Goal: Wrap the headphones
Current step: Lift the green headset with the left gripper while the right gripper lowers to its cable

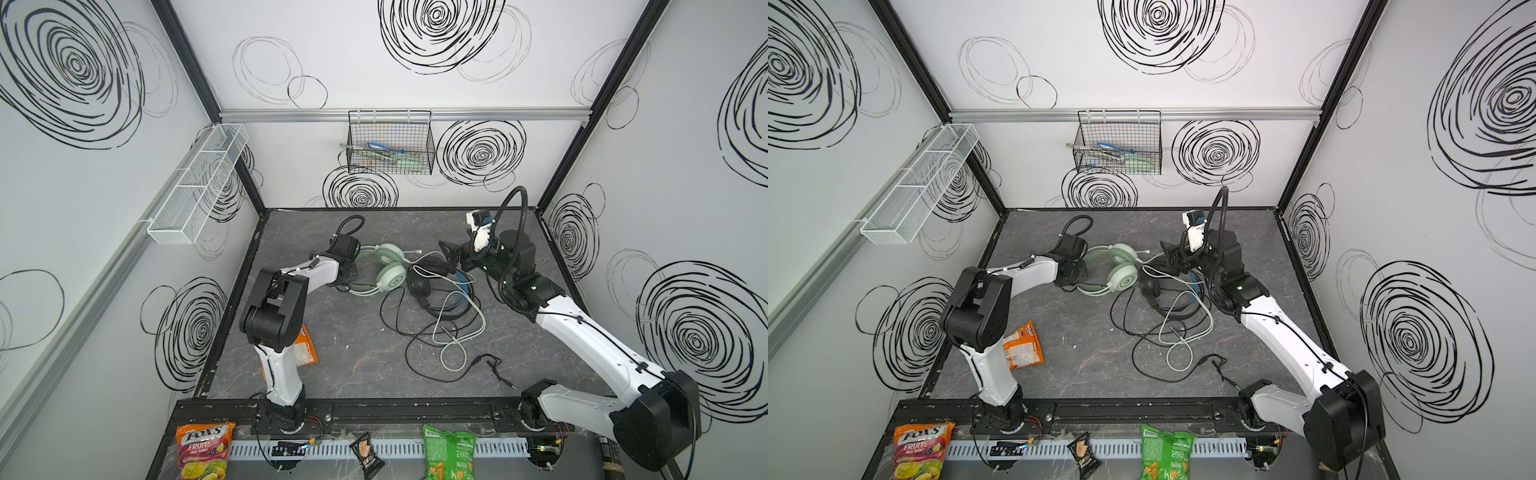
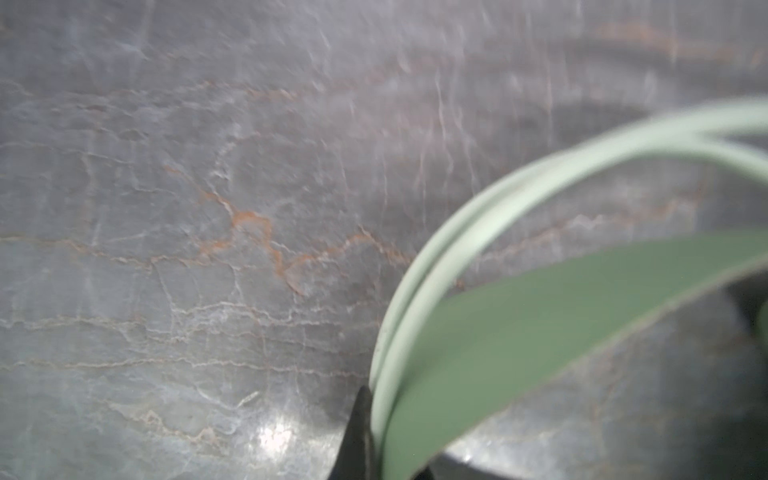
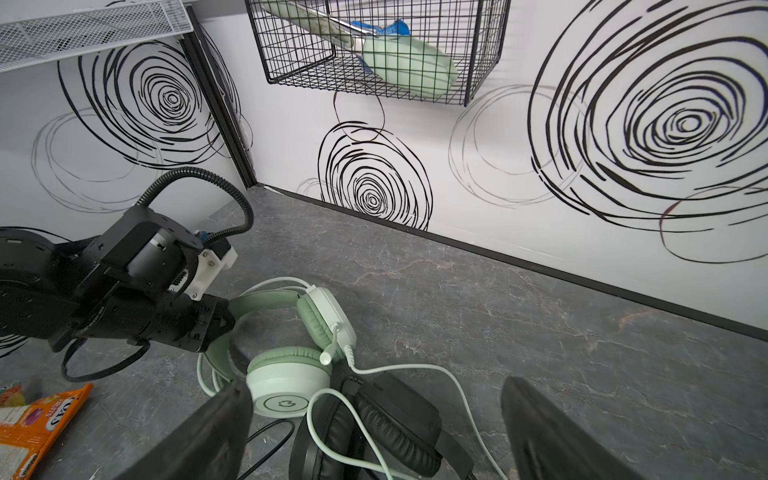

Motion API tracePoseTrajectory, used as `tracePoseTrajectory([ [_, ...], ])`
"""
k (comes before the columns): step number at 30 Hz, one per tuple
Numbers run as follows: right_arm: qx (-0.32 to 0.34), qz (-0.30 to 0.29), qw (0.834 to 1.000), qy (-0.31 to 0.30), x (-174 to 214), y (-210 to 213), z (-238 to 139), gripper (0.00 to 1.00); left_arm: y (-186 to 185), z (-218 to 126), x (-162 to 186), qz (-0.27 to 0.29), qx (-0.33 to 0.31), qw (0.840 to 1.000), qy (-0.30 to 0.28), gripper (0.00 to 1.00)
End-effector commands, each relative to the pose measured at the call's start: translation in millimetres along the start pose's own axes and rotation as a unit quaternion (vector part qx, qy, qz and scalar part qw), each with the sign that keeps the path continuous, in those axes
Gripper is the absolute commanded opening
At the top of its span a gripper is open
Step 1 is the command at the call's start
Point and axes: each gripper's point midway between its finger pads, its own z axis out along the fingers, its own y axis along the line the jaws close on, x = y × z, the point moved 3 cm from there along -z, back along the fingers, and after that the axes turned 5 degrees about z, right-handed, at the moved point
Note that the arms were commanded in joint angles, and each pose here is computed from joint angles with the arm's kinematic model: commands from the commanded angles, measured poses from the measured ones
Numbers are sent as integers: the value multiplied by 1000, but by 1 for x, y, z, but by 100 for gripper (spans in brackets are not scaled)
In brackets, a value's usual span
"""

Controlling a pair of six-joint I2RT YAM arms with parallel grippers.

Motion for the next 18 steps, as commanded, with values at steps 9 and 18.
tracePoseTrajectory([
  [9, 12, -8, 1000, -9, -12, -2, -9, 97, 20, -99, -110, 12, 5, 989, -150, 0],
  [18, -20, -5, 998, -68, -26, 9, -30, 97, 32, -236, -160, 42, -7, 958, -282, 0],
])
